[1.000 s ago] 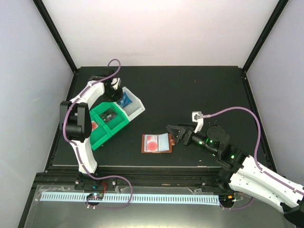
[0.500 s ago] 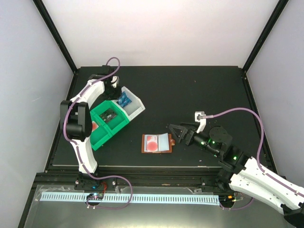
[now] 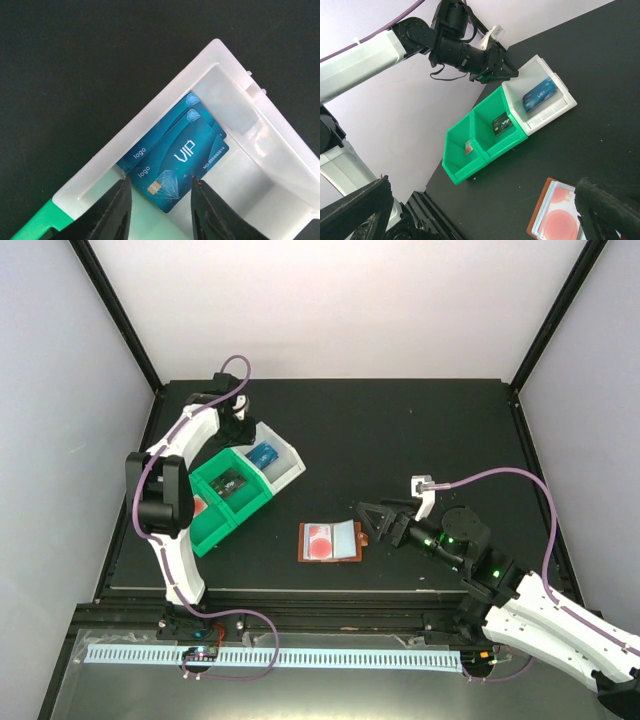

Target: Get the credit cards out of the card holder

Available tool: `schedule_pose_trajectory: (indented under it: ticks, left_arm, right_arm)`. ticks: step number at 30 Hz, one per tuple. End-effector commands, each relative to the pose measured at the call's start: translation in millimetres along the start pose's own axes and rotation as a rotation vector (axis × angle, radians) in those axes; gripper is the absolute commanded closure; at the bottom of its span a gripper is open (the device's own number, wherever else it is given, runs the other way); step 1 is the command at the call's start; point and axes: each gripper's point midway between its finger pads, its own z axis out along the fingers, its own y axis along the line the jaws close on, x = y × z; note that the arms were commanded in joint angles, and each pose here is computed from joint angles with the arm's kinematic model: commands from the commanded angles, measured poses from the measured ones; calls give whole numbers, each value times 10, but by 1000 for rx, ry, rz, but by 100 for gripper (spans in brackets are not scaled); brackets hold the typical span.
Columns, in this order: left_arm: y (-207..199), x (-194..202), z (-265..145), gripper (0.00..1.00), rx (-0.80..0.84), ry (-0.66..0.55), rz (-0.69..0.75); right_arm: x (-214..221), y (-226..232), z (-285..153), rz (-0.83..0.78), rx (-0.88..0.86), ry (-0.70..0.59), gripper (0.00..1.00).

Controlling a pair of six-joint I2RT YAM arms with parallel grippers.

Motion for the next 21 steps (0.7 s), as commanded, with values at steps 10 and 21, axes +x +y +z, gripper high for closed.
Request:
schedule_pose_trajectory:
  ticks: [10,21]
  left_arm:
    - [-400,-116,-924,34,219,-136,-37]
    - [-629,535,-1383,1,390,-190,2]
  right_arm:
    - [46,-131,-37,4,75,29,0]
    - [336,-187,75,12,61,151,0]
